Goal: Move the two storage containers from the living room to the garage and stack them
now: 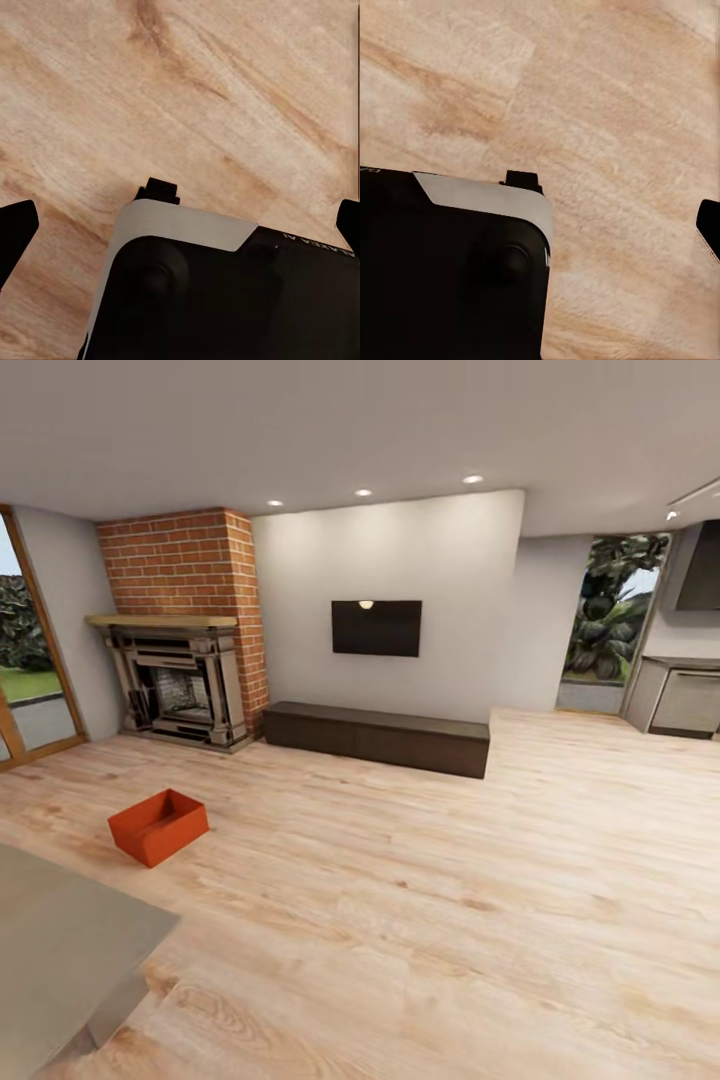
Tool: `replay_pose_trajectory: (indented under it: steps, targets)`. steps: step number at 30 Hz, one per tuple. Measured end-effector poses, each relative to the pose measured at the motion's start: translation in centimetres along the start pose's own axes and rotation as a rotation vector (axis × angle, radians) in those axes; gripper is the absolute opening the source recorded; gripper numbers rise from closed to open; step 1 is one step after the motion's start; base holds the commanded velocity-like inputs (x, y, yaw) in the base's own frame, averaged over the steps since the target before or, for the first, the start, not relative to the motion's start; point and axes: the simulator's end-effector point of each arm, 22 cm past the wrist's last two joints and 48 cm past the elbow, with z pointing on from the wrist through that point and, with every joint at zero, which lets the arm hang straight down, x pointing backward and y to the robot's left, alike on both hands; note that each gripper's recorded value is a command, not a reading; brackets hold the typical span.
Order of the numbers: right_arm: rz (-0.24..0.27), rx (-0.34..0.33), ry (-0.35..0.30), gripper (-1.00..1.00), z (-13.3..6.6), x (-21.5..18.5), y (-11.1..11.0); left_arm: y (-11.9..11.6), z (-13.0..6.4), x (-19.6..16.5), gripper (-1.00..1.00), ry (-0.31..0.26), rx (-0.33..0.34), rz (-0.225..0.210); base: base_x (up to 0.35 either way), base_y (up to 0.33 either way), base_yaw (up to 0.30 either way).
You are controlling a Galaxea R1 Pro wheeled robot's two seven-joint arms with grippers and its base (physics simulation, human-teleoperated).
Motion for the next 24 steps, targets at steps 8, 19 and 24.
replay_pose_trajectory:
  steps: [8, 19, 24]
  targets:
    - [-0.002, 0.000, 0.000, 1.00, 0.00, 0.00, 0.00, 0.00, 0.00, 0.00, 1.00, 0.000, 0.000, 0.000, 0.325, 0.000, 0.000]
    - [0.000, 0.000, 0.000, 1.00, 0.00, 0.00, 0.00, 0.01, 0.00, 0.00, 1.00, 0.000, -0.001, 0.000, 0.325, 0.000, 0.000]
    - [-0.002, 0.000, 0.000, 1.00, 0.00, -0.01, 0.00, 0.01, 0.00, 0.00, 1.00, 0.000, 0.000, 0.000, 0.325, 0.000, 0.000]
